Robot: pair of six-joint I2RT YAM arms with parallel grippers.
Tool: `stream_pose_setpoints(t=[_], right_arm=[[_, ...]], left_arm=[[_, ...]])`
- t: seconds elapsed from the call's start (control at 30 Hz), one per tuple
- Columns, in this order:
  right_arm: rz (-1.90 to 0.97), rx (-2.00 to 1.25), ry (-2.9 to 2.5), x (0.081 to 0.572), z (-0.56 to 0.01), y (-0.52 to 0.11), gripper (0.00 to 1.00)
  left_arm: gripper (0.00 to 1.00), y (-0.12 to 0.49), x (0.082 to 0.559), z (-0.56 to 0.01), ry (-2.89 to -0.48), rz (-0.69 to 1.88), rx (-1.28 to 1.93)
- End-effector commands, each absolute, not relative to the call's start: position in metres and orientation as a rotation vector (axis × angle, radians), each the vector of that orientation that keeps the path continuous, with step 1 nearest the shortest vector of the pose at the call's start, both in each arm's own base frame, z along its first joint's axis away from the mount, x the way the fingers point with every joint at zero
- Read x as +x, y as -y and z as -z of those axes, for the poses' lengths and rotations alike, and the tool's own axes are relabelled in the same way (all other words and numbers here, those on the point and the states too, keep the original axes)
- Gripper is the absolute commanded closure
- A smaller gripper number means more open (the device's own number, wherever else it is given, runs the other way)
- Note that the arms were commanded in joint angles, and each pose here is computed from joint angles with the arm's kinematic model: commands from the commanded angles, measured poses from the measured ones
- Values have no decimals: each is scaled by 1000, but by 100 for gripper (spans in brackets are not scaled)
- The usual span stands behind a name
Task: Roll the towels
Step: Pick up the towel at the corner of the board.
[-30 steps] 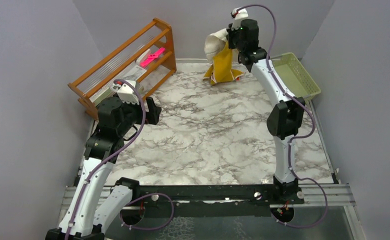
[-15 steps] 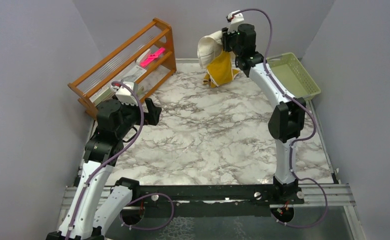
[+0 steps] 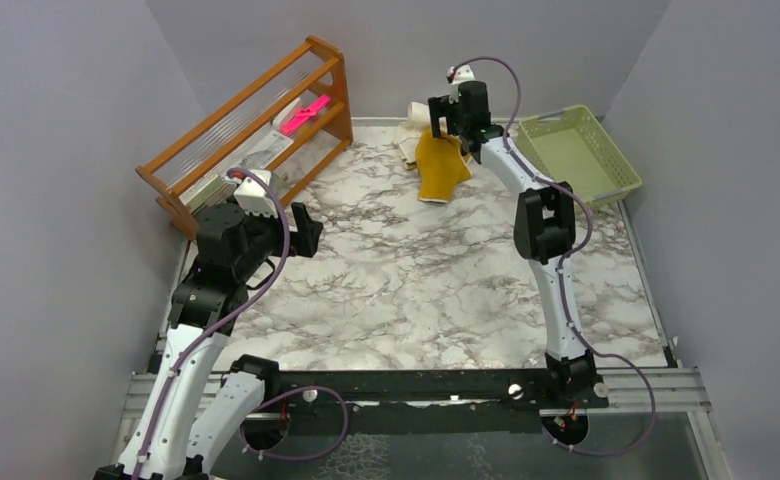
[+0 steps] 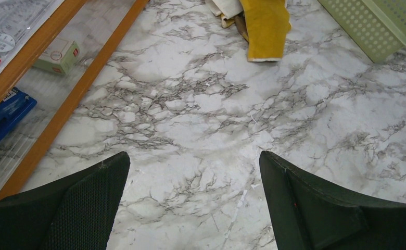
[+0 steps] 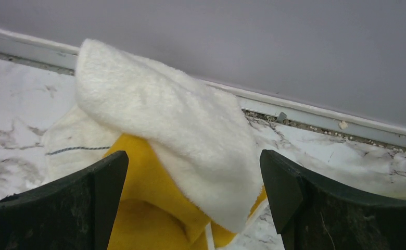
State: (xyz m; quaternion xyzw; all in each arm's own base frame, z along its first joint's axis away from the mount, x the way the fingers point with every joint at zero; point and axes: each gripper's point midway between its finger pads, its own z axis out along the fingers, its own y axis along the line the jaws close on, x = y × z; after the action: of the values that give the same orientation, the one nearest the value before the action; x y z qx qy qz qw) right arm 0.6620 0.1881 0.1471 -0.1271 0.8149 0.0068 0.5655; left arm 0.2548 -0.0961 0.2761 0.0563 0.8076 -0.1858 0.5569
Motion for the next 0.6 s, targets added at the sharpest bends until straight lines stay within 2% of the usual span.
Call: stream_pose_setpoints(t=[0.0,0.17,0.23,0.27,0.3,0.37,0.43,0.47,0.57], right_arm=[[-92,-172,-1979,688,-121,-158,0],[-286,-82,-2021,697,-86,-149,1],[-349,-87,-2047,695,-72,-154,8],[-378,-95,-2049,694,-70,-157,17],[-406,-104,-2051,692,-69,-162,30],[-465,-117,-2035,689,-77,-169,66],[-520,-127,-1995,687,-95,-177,92],[-541,-133,-1968,687,-109,-180,98],[-582,-155,-1868,686,-161,-186,99]], left_arm=[[1,92,252,-272,-1911,411,138],[1,89,251,-271,-1920,390,138],[1,88,251,-271,-1922,385,138],[1,88,251,-270,-1924,382,138],[1,88,252,-270,-1924,382,137],[1,88,252,-270,-1927,382,138],[1,88,252,-269,-1931,381,137],[1,88,253,-269,-1932,381,137],[1,88,253,-267,-1937,380,136]])
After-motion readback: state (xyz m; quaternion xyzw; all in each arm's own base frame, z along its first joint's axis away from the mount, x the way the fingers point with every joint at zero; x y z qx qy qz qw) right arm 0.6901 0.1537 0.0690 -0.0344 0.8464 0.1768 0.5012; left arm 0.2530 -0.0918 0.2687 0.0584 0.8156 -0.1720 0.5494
